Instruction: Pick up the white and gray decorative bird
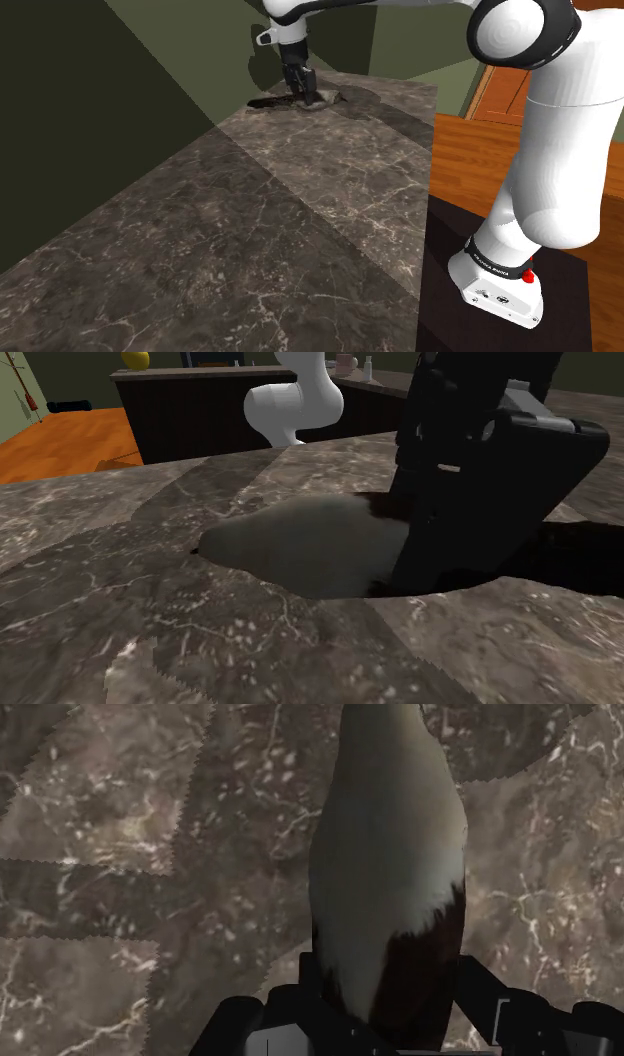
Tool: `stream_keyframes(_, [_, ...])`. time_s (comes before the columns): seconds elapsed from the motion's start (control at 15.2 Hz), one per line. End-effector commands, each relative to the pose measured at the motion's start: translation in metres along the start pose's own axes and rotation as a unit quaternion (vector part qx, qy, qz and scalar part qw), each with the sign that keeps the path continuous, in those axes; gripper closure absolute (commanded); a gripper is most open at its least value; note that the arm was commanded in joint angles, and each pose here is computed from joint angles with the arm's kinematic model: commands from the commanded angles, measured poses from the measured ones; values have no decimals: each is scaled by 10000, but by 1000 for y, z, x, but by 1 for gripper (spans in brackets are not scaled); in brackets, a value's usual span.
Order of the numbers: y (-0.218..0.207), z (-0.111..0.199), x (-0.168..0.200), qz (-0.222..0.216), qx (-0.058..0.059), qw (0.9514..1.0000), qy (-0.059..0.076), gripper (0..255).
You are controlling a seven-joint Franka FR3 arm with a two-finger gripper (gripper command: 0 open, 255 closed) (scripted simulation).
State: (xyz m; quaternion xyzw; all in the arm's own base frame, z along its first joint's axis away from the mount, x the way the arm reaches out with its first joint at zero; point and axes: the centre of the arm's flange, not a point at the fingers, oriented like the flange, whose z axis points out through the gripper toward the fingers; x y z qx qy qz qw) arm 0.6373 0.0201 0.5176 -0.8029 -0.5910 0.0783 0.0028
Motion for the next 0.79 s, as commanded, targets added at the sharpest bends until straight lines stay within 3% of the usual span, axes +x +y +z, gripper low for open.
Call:
stream_keyframes(0.0, [-1,-11,-2,0,0,10000,0,255])
stream_keyframes(0.73, [-6,-59,-8,0,0,10000,0,255])
